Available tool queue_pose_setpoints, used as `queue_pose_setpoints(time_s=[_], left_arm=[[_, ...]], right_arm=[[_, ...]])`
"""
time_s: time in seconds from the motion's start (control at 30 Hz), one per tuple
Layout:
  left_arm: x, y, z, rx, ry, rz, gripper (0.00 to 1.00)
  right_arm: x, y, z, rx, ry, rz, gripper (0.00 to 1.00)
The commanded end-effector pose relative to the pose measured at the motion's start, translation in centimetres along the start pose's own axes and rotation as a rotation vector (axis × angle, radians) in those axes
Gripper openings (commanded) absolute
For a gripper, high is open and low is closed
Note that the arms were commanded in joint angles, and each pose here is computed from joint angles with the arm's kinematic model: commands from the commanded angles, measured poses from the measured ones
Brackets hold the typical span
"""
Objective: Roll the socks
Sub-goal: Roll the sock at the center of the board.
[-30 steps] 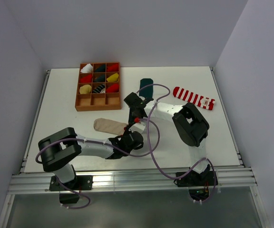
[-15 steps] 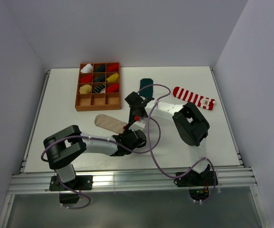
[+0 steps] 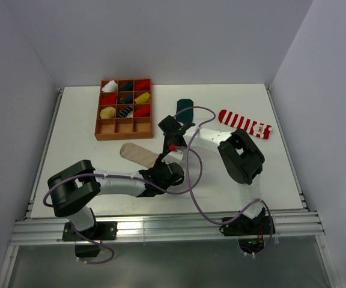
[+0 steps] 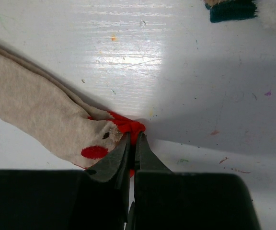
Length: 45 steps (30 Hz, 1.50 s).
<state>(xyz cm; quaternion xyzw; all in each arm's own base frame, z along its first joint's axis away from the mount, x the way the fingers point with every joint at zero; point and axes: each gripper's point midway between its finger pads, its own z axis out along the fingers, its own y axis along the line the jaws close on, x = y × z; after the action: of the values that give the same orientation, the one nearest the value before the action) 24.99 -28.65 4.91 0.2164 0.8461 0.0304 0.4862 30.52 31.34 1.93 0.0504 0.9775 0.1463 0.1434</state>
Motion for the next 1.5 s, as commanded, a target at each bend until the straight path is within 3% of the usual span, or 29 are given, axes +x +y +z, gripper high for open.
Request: queue_pose_setpoints(time_s=[0.0,0.53,1.27,1.37,1.47], left_arm=[[-2.3,0.5,-1.0,0.002,-0.067,-0.023,0.43],[-1.4,-0.7,-0.8,0.055,-0.053,0.005,0.37],[4.0,0.6,2.3,-0.031,0.142,0.038,0.37],[4.5,0.4,2.4,-0.026,0.159,0.037,0.29],[4.5,0.5,2.3,-0.032,0.159,0.03,0.11]], right_arm=[[1.6,-2.6,1.5,0.081,0.055,-0.006,0.0],[1.7,-2.8,1.7,0.07,0.067,0.003,0.0],[2.0,-2.6,1.9,0.041,0.087,0.014,0.0],[1.9,-2.3,1.9,0.027,0.086,0.018,0.0],[1.7,-2.1,1.8,0.01,0.079,0.021,0.0]])
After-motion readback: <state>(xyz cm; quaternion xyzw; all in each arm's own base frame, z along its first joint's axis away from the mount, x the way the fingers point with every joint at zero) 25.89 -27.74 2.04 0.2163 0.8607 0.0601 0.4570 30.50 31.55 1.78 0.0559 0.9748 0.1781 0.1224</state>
